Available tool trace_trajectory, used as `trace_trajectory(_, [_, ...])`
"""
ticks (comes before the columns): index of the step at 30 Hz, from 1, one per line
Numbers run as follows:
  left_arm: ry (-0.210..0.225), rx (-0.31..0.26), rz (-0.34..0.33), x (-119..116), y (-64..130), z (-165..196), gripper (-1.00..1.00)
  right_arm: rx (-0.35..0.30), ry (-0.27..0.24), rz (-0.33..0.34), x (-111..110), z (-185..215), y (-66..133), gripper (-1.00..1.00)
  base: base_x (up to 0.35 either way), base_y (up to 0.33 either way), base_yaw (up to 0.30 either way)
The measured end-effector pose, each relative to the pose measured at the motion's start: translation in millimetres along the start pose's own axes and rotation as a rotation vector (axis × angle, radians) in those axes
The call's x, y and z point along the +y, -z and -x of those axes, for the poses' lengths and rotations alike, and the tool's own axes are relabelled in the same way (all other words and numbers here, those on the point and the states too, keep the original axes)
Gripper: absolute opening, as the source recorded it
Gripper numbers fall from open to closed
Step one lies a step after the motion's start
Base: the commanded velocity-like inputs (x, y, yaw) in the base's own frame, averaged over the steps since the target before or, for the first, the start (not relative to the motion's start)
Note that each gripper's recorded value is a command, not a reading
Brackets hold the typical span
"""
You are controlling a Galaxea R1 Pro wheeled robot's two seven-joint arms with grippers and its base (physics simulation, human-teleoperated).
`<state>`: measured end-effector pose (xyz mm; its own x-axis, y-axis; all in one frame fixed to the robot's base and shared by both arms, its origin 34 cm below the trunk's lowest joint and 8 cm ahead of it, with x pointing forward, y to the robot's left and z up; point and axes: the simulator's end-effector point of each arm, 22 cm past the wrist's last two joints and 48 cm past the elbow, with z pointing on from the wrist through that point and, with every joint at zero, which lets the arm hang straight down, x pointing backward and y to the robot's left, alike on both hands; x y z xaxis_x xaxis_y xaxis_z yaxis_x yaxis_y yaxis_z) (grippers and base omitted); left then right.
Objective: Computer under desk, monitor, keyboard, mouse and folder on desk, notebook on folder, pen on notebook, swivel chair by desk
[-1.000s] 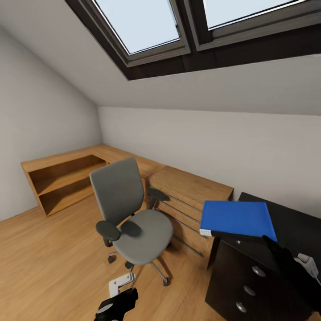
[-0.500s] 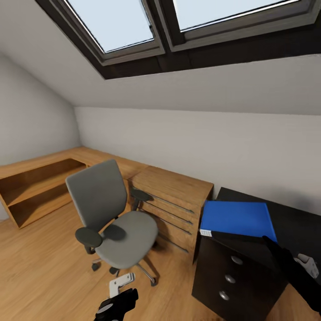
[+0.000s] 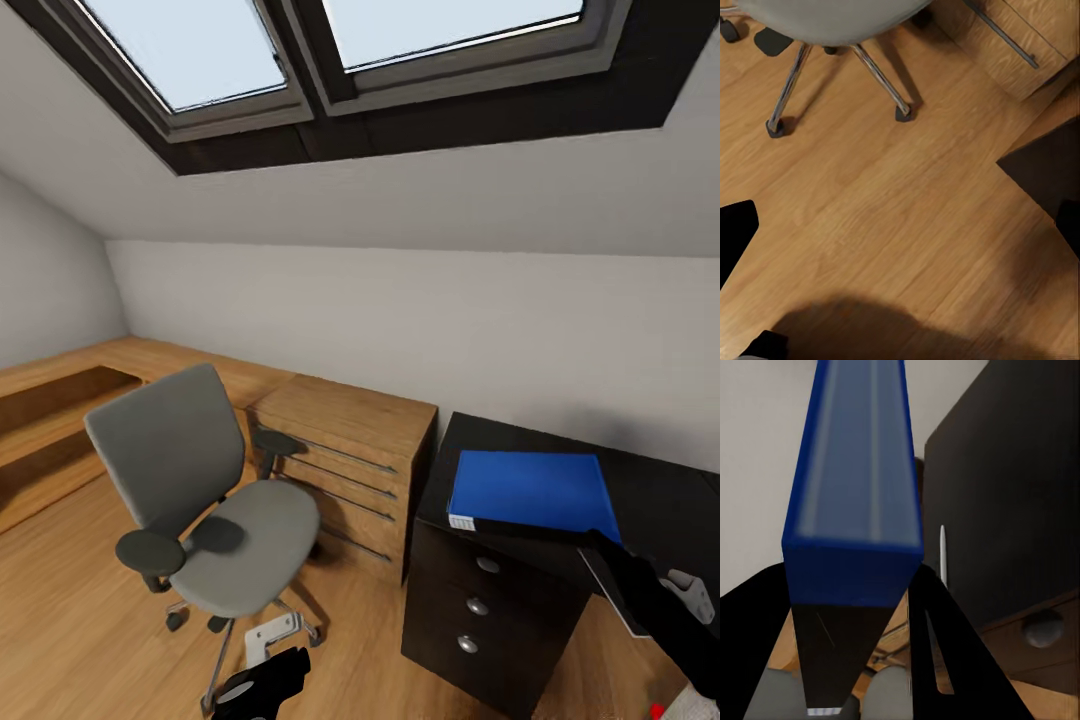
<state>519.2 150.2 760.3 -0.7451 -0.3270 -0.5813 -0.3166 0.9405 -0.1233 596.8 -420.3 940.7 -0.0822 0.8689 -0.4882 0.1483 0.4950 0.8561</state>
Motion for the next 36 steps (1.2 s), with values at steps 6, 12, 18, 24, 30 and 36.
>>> trace_trajectory(6, [0.001,0.001,0.000,-0.2,0.0,-0.3,1.00,0.000,0.000,0.000,-0.1,-0.1,0.0,-1.00,0.000,0.000,-0.267])
trace_trajectory(12, [0.001,0.001,0.000,-0.1,0.0,-0.3,1.00,0.000,0.000,0.000,0.0,0.2,0.0,-1.00,0.000,0.000,-0.267])
trace_trajectory(18, [0.001,0.000,0.001,0.1,0.0,0.0,1.00,0.000,0.001,0.000,0.0,0.3,0.0,-1.00,0.000,0.000,-0.267])
trace_trajectory(24, [0.001,0.000,0.001,0.2,0.0,0.0,1.00,0.000,0.001,0.000,0.0,0.4,0.0,-1.00,0.000,0.000,-0.267])
trace_trajectory(30, [0.002,0.000,0.001,0.5,-0.1,0.2,1.00,0.000,0.001,-0.001,-0.4,0.3,0.0,-1.00,0.000,0.000,-0.267])
trace_trajectory(36, [0.000,0.001,0.009,4.0,-1.6,0.1,1.00,0.000,0.001,-0.001,-0.5,0.6,0.0,-1.00,0.000,0.000,-0.267])
